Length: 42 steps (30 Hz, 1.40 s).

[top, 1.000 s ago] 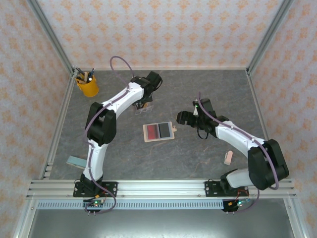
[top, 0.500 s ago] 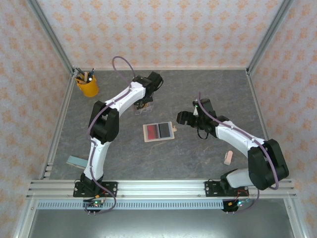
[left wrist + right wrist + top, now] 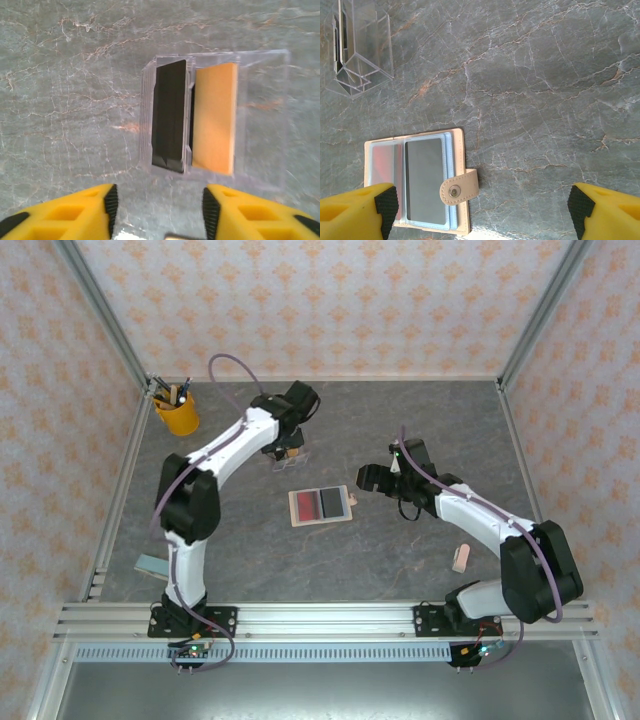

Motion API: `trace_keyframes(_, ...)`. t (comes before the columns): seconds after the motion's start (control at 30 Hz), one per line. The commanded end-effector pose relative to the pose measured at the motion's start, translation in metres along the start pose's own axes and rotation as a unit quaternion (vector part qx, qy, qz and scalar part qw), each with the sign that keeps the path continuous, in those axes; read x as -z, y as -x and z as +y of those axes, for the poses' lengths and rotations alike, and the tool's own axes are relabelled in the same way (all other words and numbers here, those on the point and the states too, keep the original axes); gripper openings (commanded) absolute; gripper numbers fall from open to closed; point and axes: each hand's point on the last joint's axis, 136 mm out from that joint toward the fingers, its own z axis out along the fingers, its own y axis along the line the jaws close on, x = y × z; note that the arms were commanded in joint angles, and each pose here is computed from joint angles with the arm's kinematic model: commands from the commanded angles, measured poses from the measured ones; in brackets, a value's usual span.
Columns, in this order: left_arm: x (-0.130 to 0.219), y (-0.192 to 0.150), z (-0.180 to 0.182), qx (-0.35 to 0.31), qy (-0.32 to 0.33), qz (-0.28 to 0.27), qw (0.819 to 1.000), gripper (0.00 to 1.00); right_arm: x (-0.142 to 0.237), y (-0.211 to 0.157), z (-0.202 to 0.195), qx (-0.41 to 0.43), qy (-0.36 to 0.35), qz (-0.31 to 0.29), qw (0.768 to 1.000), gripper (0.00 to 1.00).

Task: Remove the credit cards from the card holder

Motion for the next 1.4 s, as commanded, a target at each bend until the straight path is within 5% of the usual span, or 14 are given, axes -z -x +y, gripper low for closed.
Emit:
trace_keyframes(0.0,0.025,-0.006,-0.003,0.024,-0.074,-0.002,0.997,0.57,-0.003,0.002,0.006,0.005,0.015,-0.002,1.0,0.89)
trace_keyframes(0.2,0.028,-0.055,0.002,0.038,-0.157,0.037,0.986,0.76,-0.005,-0.001,0.031,0.032,0.041,0.015,0.999,0.87)
trace_keyframes(0.43,0.029,-0.084,0.033,0.055,-0.165,0.023,0.984,1.0,-0.013,-0.021,0.064,0.076,0.027,0.055,0.995,0.84)
trace_keyframes(0.87,0.01,-0.095,0.09,0.095,-0.104,-0.001,0.99,1.0,-0.062,-0.052,0.085,0.071,-0.097,0.117,0.986,0.52)
trace_keyframes(1.13,0.008,-0.097,0.111,0.114,-0.108,-0.013,0.988,1.0,-0.078,-0.048,0.064,0.066,-0.192,0.113,0.973,0.5)
trace_keyframes(1.37,0.01,-0.102,0.093,0.091,-0.155,0.007,0.984,1.0,-0.085,-0.046,0.056,0.063,-0.221,0.108,0.967,0.51)
